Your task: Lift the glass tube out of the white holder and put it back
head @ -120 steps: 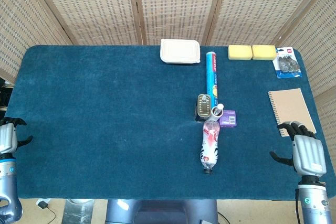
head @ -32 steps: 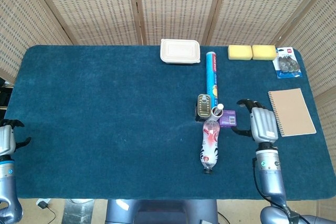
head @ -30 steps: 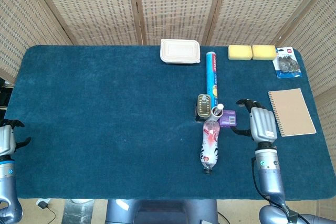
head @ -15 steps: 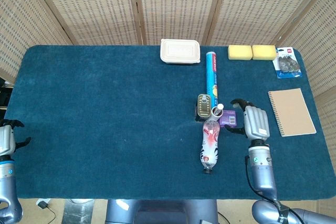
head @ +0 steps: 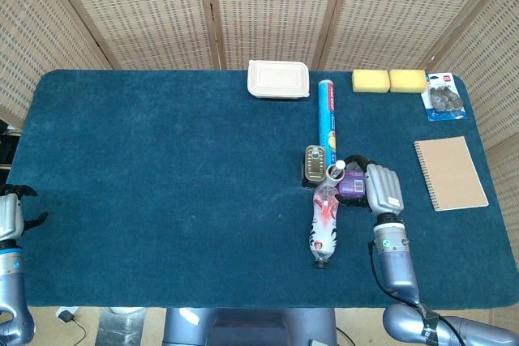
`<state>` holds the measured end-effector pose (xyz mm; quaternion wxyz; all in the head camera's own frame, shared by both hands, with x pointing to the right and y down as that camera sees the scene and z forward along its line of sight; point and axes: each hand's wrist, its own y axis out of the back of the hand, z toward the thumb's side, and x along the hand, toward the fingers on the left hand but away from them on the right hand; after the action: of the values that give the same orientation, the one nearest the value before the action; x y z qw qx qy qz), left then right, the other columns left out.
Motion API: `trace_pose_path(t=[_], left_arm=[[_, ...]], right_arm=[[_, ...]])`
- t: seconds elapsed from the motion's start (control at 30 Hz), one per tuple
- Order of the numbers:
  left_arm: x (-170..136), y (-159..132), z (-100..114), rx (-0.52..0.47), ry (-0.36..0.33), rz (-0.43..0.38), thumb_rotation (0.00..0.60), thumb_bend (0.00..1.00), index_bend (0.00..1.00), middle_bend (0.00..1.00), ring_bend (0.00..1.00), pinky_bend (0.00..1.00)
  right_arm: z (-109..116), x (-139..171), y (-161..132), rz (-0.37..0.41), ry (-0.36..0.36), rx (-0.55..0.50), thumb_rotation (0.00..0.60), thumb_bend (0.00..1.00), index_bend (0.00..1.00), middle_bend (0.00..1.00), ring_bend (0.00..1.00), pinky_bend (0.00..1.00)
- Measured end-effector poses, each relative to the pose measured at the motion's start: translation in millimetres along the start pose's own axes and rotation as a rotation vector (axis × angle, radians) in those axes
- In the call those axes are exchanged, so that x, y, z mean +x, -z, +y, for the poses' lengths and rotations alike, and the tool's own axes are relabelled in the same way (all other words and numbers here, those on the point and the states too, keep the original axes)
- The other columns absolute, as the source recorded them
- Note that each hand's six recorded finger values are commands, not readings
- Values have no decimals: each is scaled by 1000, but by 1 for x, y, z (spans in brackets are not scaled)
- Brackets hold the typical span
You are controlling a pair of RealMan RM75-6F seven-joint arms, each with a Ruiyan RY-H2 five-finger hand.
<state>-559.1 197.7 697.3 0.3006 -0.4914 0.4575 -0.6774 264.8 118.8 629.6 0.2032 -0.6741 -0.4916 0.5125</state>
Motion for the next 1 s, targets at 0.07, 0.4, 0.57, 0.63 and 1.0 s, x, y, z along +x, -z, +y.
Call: trace_pose_path(t=[0.07,0.4,0.57,0.63,1.0], left_arm=[[0,0,0,-1,0,0,600,153,453,419,234,315],[-1,1,0,-1,-2,6,600,154,453,419,234,316],[-3,3,0,-2,-4,14,600,153,453,419,233,316],[-3,4,0,-3,-4,17,600,152,453,419,233,316],[-5,5,0,-3,-6,24,600,152,453,419,233,316]], right_arm=[[-2,-1,-1,3,2,6,600,147,335,396,381,444],[-5,-9,-10,19,15,18,600,147,347,411,391,444],[-7,-11,-13,24,10,21,600,147,363,421,402,445],[-8,-12,-13,23,10,23,600,147,367,426,406,446],[-12,-16,-14,24,-1,31,600,148,381,438,419,448]])
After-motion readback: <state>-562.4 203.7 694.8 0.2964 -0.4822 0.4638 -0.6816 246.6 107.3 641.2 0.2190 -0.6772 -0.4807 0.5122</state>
